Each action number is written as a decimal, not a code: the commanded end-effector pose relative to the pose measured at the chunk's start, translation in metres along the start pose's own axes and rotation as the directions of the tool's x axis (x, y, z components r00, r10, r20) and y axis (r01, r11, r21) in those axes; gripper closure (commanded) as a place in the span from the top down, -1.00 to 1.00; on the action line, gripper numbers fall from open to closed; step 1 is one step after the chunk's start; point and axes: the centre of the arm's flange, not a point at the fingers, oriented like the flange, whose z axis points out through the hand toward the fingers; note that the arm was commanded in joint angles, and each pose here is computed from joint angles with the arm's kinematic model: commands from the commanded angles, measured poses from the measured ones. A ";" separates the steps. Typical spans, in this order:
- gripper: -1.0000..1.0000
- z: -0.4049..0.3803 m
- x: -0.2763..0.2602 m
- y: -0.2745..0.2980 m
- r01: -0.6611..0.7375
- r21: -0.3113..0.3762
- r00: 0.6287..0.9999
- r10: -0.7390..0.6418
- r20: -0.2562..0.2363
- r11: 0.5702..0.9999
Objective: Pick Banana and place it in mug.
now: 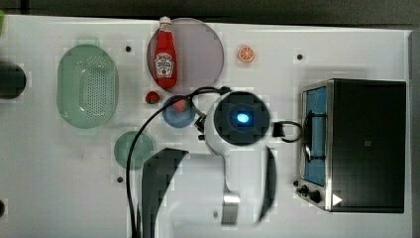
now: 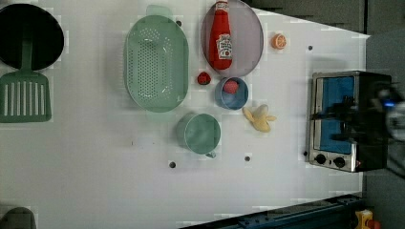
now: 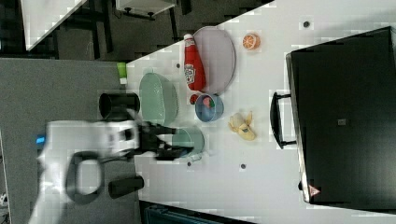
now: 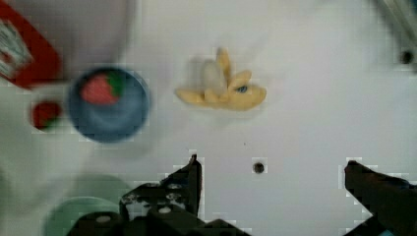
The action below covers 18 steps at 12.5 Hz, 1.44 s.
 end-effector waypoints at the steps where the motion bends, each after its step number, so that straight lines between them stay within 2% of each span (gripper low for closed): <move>1: 1.00 0.029 0.009 0.002 0.150 0.012 0.988 -0.149 -0.033 0.989; 6: 1.00 0.132 0.020 -0.008 0.262 -0.015 0.965 -0.262 0.009 0.965; 16: 1.00 0.250 0.029 -0.025 0.289 0.017 0.953 -0.286 -0.099 0.957; 18: 1.00 0.262 0.025 -0.026 0.295 0.016 0.952 -0.292 -0.094 0.955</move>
